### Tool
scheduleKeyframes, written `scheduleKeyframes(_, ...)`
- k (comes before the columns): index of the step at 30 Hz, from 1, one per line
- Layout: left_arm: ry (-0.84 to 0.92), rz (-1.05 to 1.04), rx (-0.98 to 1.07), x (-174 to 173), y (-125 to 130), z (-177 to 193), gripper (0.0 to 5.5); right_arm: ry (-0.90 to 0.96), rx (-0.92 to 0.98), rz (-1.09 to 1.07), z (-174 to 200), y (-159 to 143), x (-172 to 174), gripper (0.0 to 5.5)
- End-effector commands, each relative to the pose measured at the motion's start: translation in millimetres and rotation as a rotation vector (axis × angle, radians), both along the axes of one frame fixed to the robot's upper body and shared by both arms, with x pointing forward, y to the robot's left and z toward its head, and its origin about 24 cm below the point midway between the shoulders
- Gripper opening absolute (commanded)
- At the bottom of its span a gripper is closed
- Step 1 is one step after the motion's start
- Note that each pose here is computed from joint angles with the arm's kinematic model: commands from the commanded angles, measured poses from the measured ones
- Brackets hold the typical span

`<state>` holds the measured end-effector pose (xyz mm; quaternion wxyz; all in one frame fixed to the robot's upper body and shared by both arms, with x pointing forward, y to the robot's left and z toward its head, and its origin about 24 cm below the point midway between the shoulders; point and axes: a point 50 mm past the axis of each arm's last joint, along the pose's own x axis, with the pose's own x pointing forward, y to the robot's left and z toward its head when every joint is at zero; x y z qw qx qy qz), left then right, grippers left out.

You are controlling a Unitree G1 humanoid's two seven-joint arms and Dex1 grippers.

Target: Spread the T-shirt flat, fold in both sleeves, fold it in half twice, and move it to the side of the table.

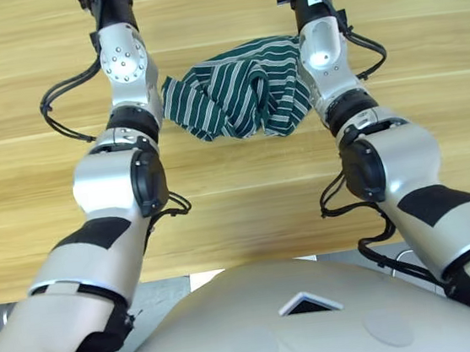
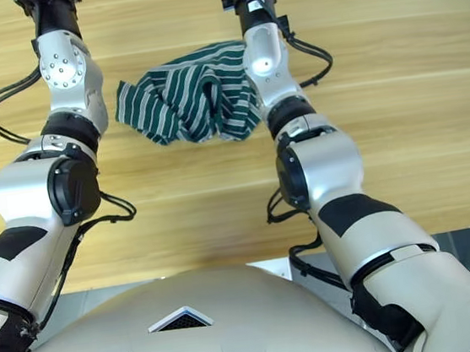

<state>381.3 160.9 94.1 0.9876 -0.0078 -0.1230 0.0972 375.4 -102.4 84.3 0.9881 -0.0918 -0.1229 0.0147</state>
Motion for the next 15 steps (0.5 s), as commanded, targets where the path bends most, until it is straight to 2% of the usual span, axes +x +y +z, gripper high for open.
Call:
scheduleKeyframes(1, 0.046, -0.008, -0.019, -5, -9, -14, 3.41, 0.039, -0.019, -0.008, -17, -2, -8, 3.68)
scheduleKeyframes(5, 0.055, -0.017, -0.014, -16, -13, -30, 3.41, 0.031, 0.005, 0.007, -26, -2, -17, 3.68)
scheduleKeyframes(9, 0.022, -0.033, -0.015, -57, -15, -72, 3.41, -0.02, 0.012, 0.034, -44, 5, -39, 3.68)
scheduleKeyframes(13, -0.049, -0.058, -0.054, -128, -30, -111, 3.41, -0.139, -0.026, 0.057, -77, -2, -99, 3.68)
scheduleKeyframes(15, -0.111, -0.074, -0.051, -133, -36, -105, 3.41, -0.16, -0.082, 0.066, -81, -7, -113, 3.68)
